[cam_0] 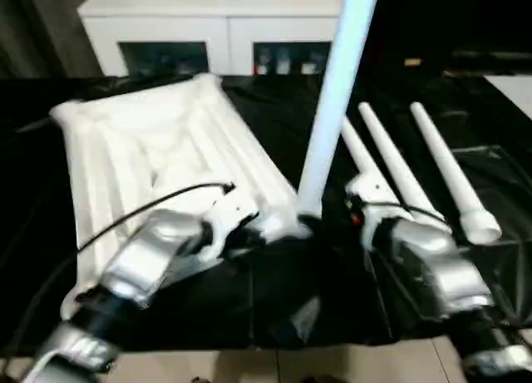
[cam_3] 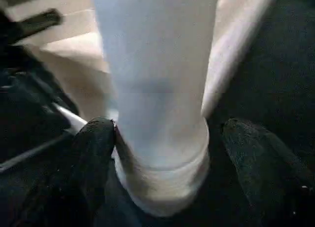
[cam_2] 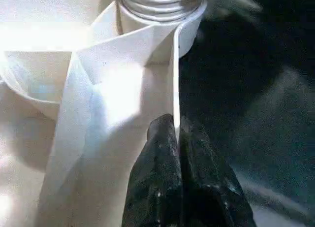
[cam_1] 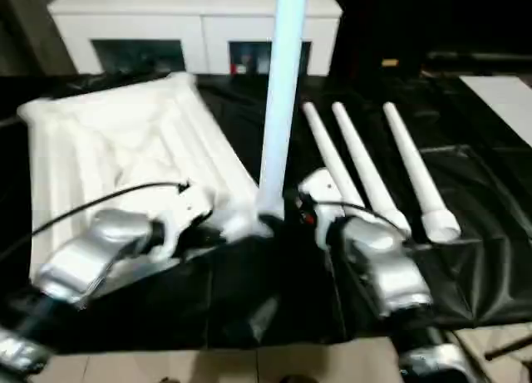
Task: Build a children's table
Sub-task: Rotate leg to tighten
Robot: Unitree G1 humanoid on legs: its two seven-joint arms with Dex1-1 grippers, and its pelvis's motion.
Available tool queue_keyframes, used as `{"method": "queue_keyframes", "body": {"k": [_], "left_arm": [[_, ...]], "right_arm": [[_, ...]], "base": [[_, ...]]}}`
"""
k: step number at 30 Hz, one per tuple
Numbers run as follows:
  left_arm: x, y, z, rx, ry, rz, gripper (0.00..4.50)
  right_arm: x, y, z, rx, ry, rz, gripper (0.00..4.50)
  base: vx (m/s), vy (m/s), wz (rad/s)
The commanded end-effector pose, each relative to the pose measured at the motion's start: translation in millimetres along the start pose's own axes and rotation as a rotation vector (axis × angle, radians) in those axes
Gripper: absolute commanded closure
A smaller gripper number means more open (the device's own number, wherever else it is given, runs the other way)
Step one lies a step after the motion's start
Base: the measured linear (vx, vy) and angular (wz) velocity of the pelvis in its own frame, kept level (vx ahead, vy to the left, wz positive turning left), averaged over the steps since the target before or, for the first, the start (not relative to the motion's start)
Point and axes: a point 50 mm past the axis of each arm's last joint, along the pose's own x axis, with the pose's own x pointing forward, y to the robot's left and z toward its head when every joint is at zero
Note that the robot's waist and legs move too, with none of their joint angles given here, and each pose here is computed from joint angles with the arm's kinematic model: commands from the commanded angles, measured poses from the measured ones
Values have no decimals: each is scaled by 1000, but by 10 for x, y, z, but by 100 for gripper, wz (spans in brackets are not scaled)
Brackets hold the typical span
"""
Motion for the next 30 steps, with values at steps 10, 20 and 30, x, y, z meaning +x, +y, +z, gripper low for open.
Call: {"method": "queue_keyframes", "body": {"k": [10, 20, 30], "left_arm": [[40, -167, -39, 1, 38, -118, 450], [30, -136, -47, 0, 45, -99, 450], [152, 11, -9, -73, 5, 80, 450]], "right_arm": [[-46, -24, -33, -91, 129, 175, 72], [-17, -43, -27, -59, 110, 177, 141], [184, -205, -159, 88, 38, -222, 181]], "base": [[0, 0, 0], [0, 0, 0], [0, 0, 0]]}}
